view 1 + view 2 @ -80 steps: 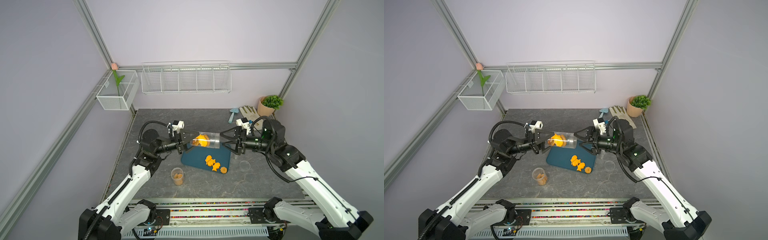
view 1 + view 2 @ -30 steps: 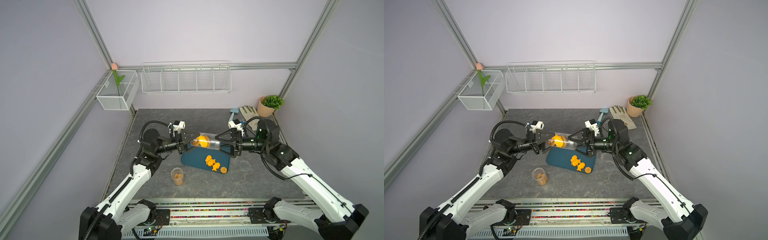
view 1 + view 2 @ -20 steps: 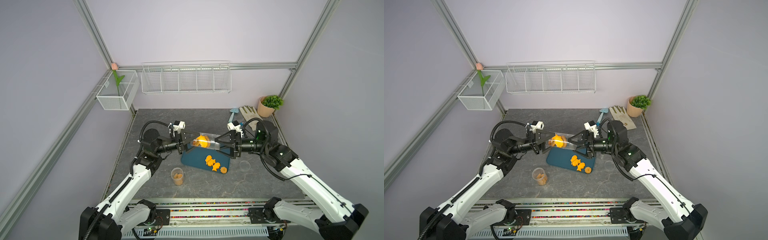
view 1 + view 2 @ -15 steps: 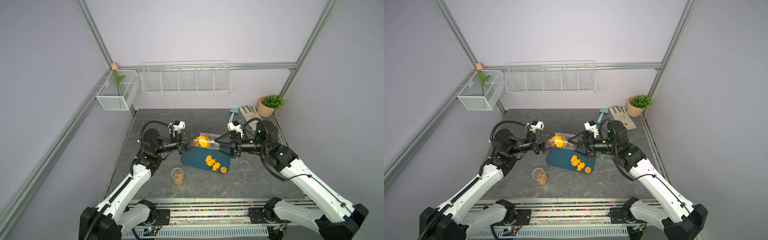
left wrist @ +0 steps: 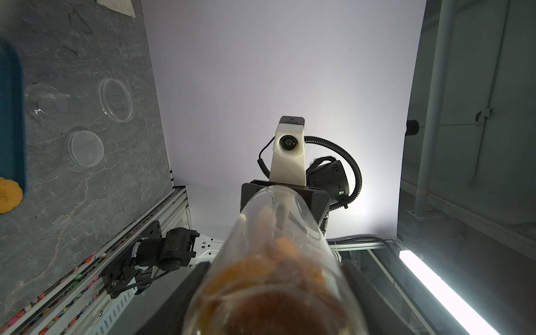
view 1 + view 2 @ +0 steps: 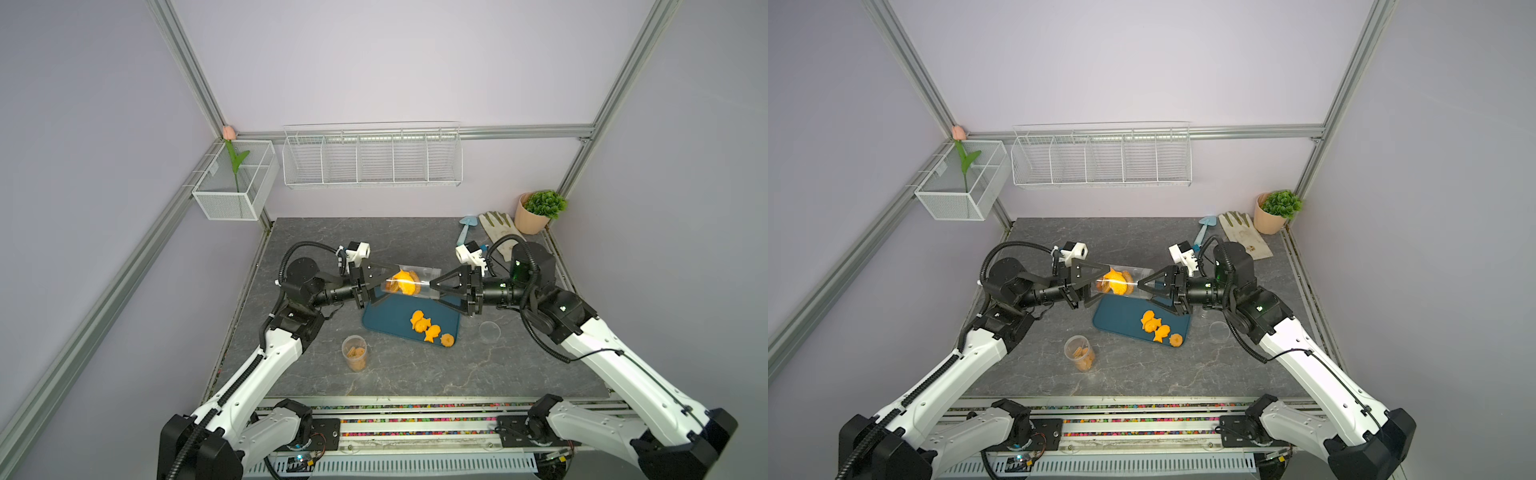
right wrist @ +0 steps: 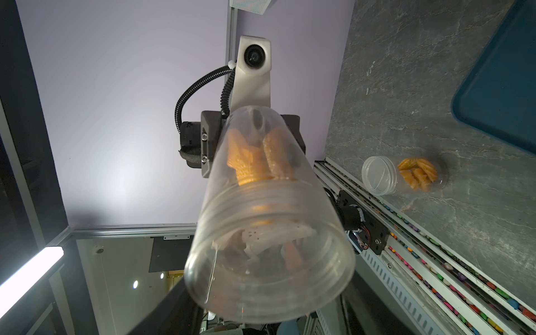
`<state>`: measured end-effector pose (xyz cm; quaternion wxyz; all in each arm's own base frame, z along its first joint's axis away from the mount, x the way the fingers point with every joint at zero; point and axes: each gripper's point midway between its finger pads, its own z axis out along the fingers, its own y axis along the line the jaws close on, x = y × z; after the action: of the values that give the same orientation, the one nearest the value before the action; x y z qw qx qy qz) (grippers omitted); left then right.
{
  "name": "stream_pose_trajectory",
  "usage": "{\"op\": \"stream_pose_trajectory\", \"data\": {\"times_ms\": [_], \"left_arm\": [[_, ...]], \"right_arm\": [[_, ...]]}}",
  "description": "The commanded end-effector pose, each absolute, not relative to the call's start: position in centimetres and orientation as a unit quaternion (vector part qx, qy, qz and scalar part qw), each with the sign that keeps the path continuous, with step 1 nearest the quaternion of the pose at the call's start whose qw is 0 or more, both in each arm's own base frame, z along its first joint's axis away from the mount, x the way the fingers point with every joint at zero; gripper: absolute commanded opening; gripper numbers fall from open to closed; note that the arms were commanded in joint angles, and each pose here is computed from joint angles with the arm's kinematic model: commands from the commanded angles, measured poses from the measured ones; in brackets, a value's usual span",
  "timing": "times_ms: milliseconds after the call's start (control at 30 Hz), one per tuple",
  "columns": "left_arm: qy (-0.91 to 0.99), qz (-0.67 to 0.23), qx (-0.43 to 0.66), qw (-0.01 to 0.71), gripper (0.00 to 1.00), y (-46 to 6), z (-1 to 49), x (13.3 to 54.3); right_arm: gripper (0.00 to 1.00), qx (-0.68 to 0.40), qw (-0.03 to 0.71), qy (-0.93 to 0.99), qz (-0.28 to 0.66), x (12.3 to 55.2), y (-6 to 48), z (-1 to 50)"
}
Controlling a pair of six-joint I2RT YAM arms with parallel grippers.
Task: Pour the cookies out of the jar
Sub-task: Unscrew the lid from the jar.
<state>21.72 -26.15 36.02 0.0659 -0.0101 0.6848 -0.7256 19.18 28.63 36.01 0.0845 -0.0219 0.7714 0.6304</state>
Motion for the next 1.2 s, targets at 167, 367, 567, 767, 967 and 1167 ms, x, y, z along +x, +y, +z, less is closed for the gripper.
{"op": "stream_pose_trajectory", "data": {"times_ms": [167, 367, 567, 767, 967, 1167], "left_arm": [[0.677, -0.733, 0.012, 0.071, 0.66, -26.0, 37.4, 20.8], [0.679, -0.731, 0.012, 0.065, 0.66, -26.2, 37.3, 21.0], [0.682, -0.729, 0.008, 0.058, 0.66, -26.4, 37.1, 21.5], [0.683, -0.728, 0.008, 0.056, 0.66, -26.5, 37.2, 21.7], [0.682, -0.729, 0.011, 0.059, 0.66, -26.5, 37.5, 21.6], [0.679, -0.731, 0.015, 0.063, 0.66, -26.4, 37.9, 21.6]], "right_arm": [[0.63, -0.116, 0.163, 0.774, 0.6, 18.6, 28.1, 37.4], [0.62, -0.237, 0.296, 0.751, 0.541, 19.2, 27.4, 38.2], [0.58, -0.368, 0.456, 0.656, 0.475, 19.5, 27.0, 39.4], [0.87, -0.398, 0.452, 0.642, 0.474, 19.7, 27.7, 39.0], [0.9, -0.3, 0.372, 0.706, 0.523, 20.0, 27.3, 39.2], [0.9, -0.169, 0.246, 0.748, 0.593, 19.7, 27.4, 39.1]]}}
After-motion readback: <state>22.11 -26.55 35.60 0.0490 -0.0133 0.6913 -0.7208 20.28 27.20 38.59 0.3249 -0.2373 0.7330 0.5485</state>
